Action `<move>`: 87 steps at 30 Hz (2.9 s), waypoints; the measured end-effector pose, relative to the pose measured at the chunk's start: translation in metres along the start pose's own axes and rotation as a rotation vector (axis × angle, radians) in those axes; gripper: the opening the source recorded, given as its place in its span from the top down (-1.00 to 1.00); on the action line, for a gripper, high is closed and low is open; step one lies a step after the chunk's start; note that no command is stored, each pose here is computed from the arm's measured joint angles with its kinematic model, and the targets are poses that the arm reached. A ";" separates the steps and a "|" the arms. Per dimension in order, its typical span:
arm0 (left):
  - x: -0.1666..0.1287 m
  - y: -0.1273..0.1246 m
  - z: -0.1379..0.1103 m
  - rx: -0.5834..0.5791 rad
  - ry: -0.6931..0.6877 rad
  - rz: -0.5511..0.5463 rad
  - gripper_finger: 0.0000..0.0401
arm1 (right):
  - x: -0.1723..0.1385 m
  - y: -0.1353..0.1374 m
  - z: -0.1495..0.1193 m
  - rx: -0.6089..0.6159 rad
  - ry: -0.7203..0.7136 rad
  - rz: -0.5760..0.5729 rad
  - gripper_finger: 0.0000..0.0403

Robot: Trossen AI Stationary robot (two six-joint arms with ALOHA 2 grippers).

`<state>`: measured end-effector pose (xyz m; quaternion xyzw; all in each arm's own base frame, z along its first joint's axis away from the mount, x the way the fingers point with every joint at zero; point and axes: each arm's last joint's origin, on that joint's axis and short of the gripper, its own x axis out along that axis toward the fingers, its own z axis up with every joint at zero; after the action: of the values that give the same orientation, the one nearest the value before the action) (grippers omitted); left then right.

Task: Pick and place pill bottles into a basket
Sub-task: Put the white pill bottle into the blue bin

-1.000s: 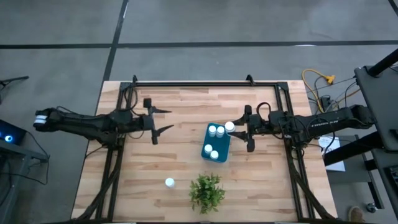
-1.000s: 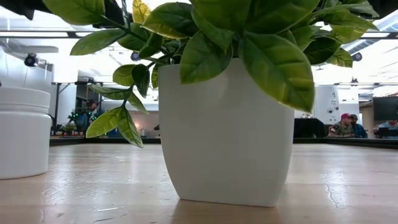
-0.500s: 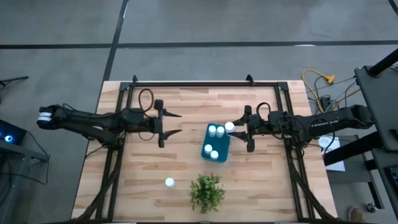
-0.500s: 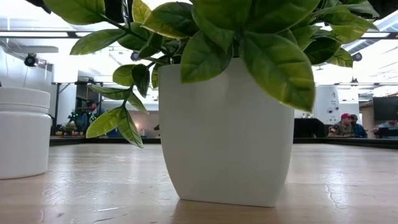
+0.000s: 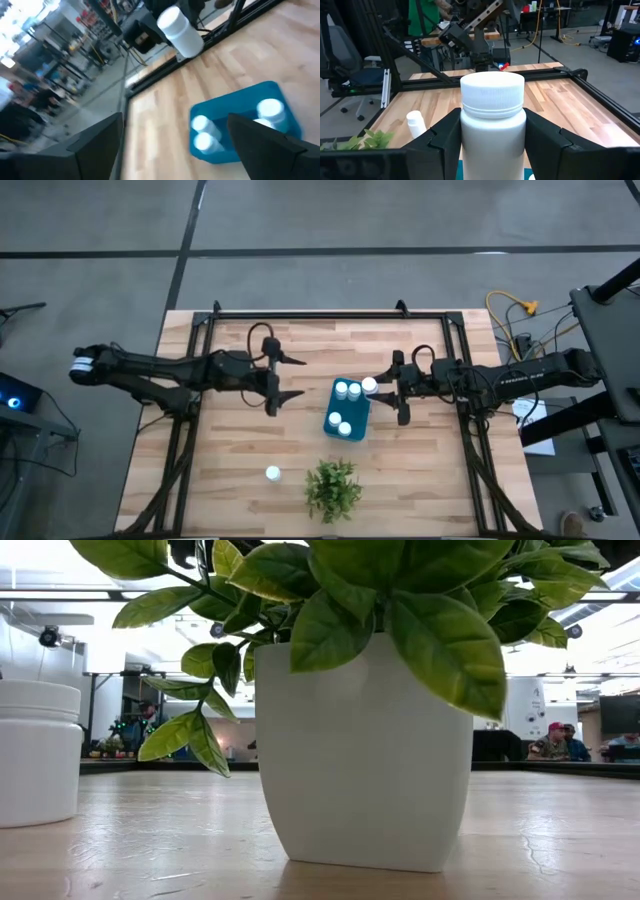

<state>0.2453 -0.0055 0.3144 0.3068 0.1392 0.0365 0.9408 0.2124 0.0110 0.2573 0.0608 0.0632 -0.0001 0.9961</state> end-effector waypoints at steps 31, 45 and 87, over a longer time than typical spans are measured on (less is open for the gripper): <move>0.047 0.025 0.038 0.327 0.187 0.422 -0.71 | 0.000 0.000 -0.003 0.019 0.031 0.026 0.18; 0.050 0.024 0.054 0.297 -0.101 0.395 -0.71 | 0.000 0.001 -0.004 0.024 0.040 0.054 0.18; 0.070 0.023 0.116 0.623 0.145 -0.162 -0.71 | 0.000 0.002 -0.004 0.051 0.048 0.082 0.18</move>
<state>0.3454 -0.0424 0.4007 0.5642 0.2342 -0.0609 0.7894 0.2115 0.0135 0.2536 0.0887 0.0844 0.0403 0.9917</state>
